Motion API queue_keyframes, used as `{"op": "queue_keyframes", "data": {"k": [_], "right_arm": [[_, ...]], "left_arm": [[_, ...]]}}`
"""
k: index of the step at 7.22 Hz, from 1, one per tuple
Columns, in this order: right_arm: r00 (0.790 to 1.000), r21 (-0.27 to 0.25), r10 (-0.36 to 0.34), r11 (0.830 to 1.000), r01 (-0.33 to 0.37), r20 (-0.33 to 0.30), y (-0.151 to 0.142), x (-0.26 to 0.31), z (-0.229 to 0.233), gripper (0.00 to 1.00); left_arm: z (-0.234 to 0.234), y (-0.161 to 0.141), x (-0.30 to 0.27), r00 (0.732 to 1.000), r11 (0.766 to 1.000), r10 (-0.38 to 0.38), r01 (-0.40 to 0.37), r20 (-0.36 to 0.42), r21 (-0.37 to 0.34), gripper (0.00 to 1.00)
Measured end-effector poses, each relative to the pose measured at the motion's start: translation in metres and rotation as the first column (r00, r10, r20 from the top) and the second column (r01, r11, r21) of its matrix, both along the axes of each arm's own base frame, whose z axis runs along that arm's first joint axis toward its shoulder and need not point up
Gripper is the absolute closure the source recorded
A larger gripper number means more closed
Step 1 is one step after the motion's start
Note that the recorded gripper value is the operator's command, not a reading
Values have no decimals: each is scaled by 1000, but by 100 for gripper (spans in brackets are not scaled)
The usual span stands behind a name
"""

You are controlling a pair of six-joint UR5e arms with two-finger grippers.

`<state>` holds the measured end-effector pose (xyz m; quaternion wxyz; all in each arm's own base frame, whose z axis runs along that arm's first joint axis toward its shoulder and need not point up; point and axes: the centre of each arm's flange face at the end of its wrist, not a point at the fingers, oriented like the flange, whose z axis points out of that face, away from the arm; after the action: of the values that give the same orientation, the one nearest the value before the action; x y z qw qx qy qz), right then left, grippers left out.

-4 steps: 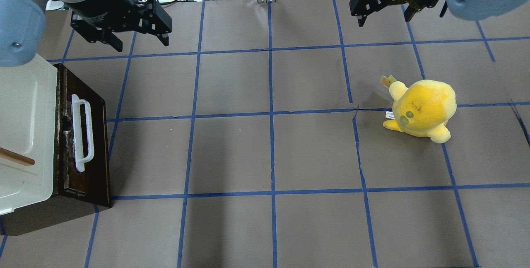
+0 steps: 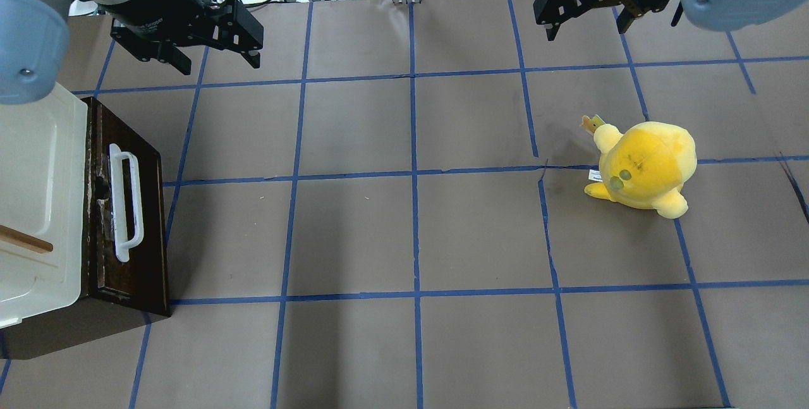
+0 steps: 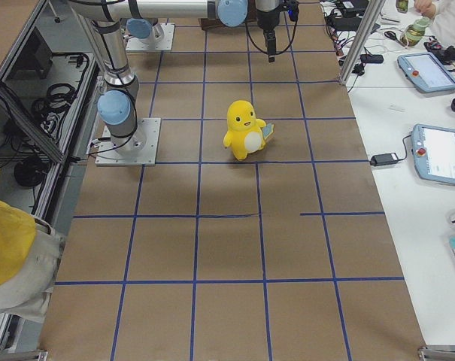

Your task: Pull drawer sideways

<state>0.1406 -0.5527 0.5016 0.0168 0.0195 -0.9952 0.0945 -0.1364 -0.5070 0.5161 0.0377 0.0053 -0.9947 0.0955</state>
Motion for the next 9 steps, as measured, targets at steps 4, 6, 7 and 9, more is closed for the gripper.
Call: {"op": "queue_keyframes", "data": {"k": [4,6,7,9], "right_arm": [[1000,0,0,1000,0,0,0,0,0,0],[1000,0,0,1000,0,0,0,0,0,0],[1000,0,0,1000,0,0,0,0,0,0],[1000,0,0,1000,0,0,0,0,0,0]], "left_arm": [[-52,-1,-2,994,988,92,-98,62,115,0],[-120,10,-11,932,932,254,-307,258,193,0],[-148,15,-13,883,902,285,-379,373,209,0],[-209,22,0,754,859,210,-446,623,251,0]]}}
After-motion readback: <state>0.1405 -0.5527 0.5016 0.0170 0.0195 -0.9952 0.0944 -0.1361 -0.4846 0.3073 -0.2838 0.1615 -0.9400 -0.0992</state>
